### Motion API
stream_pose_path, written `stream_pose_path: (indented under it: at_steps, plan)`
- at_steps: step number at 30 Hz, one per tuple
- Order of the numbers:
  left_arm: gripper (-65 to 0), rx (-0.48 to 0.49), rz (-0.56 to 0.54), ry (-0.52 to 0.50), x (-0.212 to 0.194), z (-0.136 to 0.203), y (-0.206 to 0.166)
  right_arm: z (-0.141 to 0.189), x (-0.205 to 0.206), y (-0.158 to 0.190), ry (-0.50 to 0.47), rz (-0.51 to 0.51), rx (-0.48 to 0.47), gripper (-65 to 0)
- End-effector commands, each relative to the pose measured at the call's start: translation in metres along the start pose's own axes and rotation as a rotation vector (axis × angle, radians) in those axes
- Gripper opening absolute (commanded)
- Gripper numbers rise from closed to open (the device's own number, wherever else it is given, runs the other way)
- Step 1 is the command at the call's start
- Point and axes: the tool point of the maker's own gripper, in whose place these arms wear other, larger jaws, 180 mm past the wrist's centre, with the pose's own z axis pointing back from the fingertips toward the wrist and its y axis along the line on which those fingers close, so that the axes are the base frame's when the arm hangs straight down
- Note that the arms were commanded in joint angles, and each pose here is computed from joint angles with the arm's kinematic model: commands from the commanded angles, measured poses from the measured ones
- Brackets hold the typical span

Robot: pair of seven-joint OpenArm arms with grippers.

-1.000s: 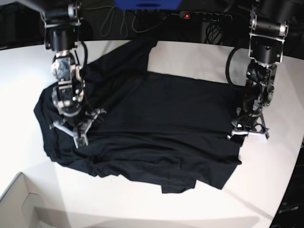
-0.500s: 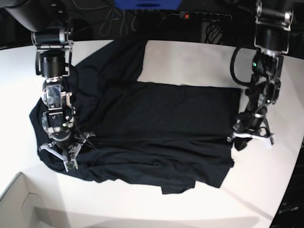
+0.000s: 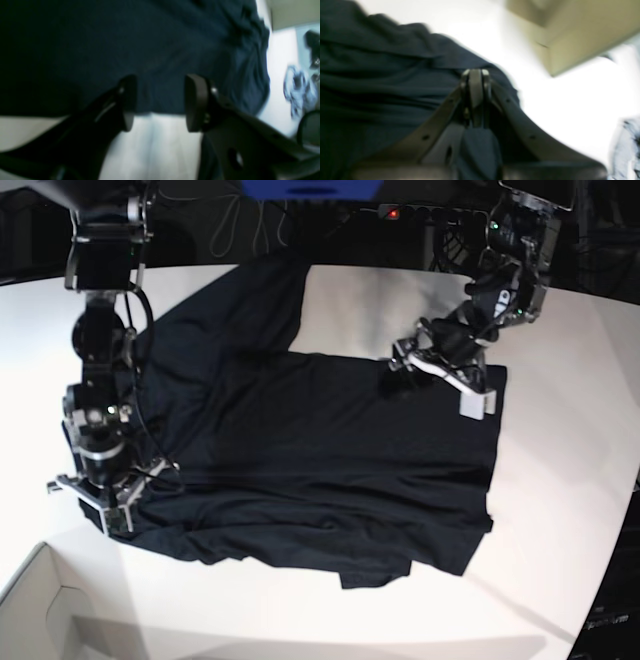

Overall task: Layout the t-shirt on the table in an organized manner, then fold the t-shirt properly
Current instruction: 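Move the left gripper over the shirt and grasp the fabric near the collar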

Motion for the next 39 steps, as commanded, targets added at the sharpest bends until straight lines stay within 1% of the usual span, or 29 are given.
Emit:
stream_pose_path:
  at_steps: [1, 5, 7, 10, 12, 15, 16, 18, 20, 23, 27, 29, 34, 35, 39]
  plan:
    - [-33.4, -0.038, -0.004, -0.002, 0.006, 0.001, -0.012, 0.004, 0.020, -0.005, -0.063, -0.013, -0.017, -65.0]
    - [-33.1, -0.068, -0.006, 0.086, -0.009, 0.001, -0.026, 0.020, 0.009, -0.005, -0.012, -0.010, -0.023, -65.0]
    - [-33.1, -0.075, -0.003, 0.136, -0.019, 0.001, -0.029, 0.028, 0.005, -0.002, -0.002, -0.007, -0.019, -65.0]
    - [-33.1, -0.105, 0.009, 0.228, -0.045, -0.004, -0.043, 0.037, -0.001, 0.000, 0.001, -0.018, -0.021, -65.0]
    - [-33.1, -0.135, -0.027, 0.272, -0.055, -0.009, -0.057, 0.041, -0.003, 0.000, 0.004, -0.020, -0.024, -65.0]
    - [-33.2, -0.137, -0.133, 0.331, -0.079, -0.014, -0.067, 0.047, -0.007, 0.001, 0.007, -0.015, -0.021, -65.0]
    - [-33.2, -0.136, -0.187, 0.344, -0.085, -0.017, -0.073, 0.049, -0.008, 0.002, 0.010, -0.013, -0.019, -65.0]
    - [-33.2, -0.137, -0.252, 0.356, -0.095, -0.022, -0.082, 0.053, -0.010, 0.003, 0.012, -0.011, -0.016, -65.0]
    - [-33.2, -0.116, -0.294, 0.353, -0.100, -0.025, -0.082, 0.058, -0.012, 0.004, 0.012, -0.008, -0.014, -65.0]
    - [-33.1, -0.092, -0.338, 0.338, -0.101, -0.031, -0.085, 0.063, -0.015, 0.005, 0.016, -0.004, -0.012, -65.0]
    - [-33.9, -0.050, -0.355, 0.360, -0.113, -0.041, -0.080, 0.070, -0.017, 0.006, 0.018, 0.002, -0.009, -65.0]
    - [-38.4, -0.029, -0.362, 0.376, -0.119, -0.045, -0.076, 0.072, -0.017, 0.006, 0.016, 0.003, -0.009, -65.0]
    - [-62.4, 0.003, -0.352, 0.414, -0.134, -0.052, -0.064, 0.077, -0.019, -0.005, 0.018, -0.009, -0.043, -65.0]
    - [-65.0, 0.007, -0.351, 0.419, -0.135, -0.052, -0.062, 0.077, -0.019, -0.005, 0.019, -0.013, -0.043, -65.0]
    - [-65.0, 0.003, -0.359, 0.387, -0.120, -0.054, -0.064, 0.078, -0.023, -0.012, 0.027, -0.018, -0.063, -65.0]
